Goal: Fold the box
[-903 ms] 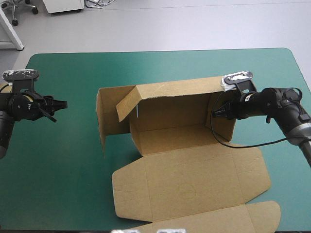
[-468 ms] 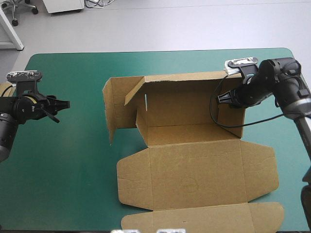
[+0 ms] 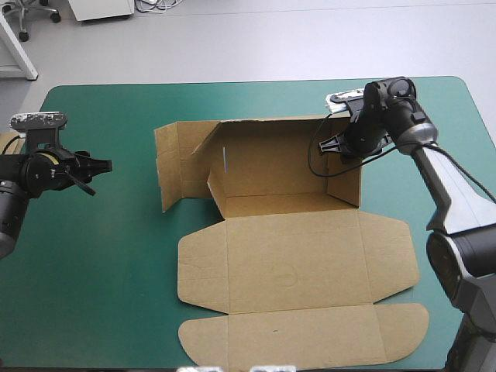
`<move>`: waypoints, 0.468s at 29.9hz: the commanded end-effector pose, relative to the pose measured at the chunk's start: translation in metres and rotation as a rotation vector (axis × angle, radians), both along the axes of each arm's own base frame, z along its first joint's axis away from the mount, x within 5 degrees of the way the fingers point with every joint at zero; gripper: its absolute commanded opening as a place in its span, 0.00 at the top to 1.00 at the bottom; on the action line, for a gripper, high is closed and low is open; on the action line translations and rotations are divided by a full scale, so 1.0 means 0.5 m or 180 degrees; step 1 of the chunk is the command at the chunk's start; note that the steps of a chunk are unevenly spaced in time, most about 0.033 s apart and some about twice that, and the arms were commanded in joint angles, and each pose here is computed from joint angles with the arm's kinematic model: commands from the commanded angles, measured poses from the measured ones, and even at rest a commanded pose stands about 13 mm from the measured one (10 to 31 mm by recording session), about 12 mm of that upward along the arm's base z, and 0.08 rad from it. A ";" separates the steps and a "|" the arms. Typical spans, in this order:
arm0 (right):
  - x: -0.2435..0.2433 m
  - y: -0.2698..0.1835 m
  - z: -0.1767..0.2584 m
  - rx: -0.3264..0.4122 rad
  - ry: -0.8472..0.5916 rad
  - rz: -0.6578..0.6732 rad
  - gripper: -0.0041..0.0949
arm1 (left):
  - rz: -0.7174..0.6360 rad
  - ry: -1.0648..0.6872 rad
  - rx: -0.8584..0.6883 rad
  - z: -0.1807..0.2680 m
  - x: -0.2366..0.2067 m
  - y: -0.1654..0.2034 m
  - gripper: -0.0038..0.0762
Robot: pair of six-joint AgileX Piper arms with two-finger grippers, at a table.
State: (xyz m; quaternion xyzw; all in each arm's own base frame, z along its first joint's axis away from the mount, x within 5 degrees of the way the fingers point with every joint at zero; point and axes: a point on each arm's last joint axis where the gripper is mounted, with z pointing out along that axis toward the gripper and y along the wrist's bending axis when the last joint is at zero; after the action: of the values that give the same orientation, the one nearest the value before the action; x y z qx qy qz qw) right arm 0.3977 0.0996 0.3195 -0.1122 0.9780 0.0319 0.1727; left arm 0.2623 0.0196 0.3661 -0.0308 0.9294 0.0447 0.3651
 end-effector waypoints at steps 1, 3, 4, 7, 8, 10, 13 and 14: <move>0.006 0.008 0.041 0.0040 -0.0235 0.0222 0.97 | -0.0017 -0.0335 0.0022 0.037 -0.005 -0.001 0.49; 0.018 0.011 0.039 0.0010 -0.0310 0.0312 0.90 | -0.0020 -0.0326 0.0033 0.037 -0.006 0.000 0.49; 0.020 0.011 0.042 0.0015 -0.0366 0.0322 0.85 | -0.0020 -0.0326 0.0033 0.037 -0.006 0.000 0.49; 0.027 0.013 0.058 0.0048 -0.0547 0.0322 0.61 | -0.0024 -0.0325 0.0044 0.037 -0.006 0.000 0.49; 0.028 0.013 0.066 0.0063 -0.0601 0.0313 0.52 | -0.0024 -0.0325 0.0058 0.037 -0.006 0.001 0.49; 0.030 0.013 0.083 0.0082 -0.0694 0.0278 0.39 | -0.0025 -0.0336 0.0075 0.038 -0.005 0.001 0.49; 0.029 0.009 0.113 0.0055 -0.0822 0.0241 0.34 | -0.0026 -0.0342 0.0076 0.038 -0.005 0.001 0.49; 0.027 0.008 0.124 0.0060 -0.0848 0.0241 0.34 | -0.0026 -0.0348 0.0082 0.038 -0.005 0.001 0.49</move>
State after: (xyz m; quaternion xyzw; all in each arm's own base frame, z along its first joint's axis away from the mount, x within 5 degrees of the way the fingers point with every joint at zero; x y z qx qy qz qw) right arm 0.4231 0.1073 0.3326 -0.1539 0.9604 0.0330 0.2297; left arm 0.2623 0.0204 0.3662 -0.0265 0.9293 0.0509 0.3649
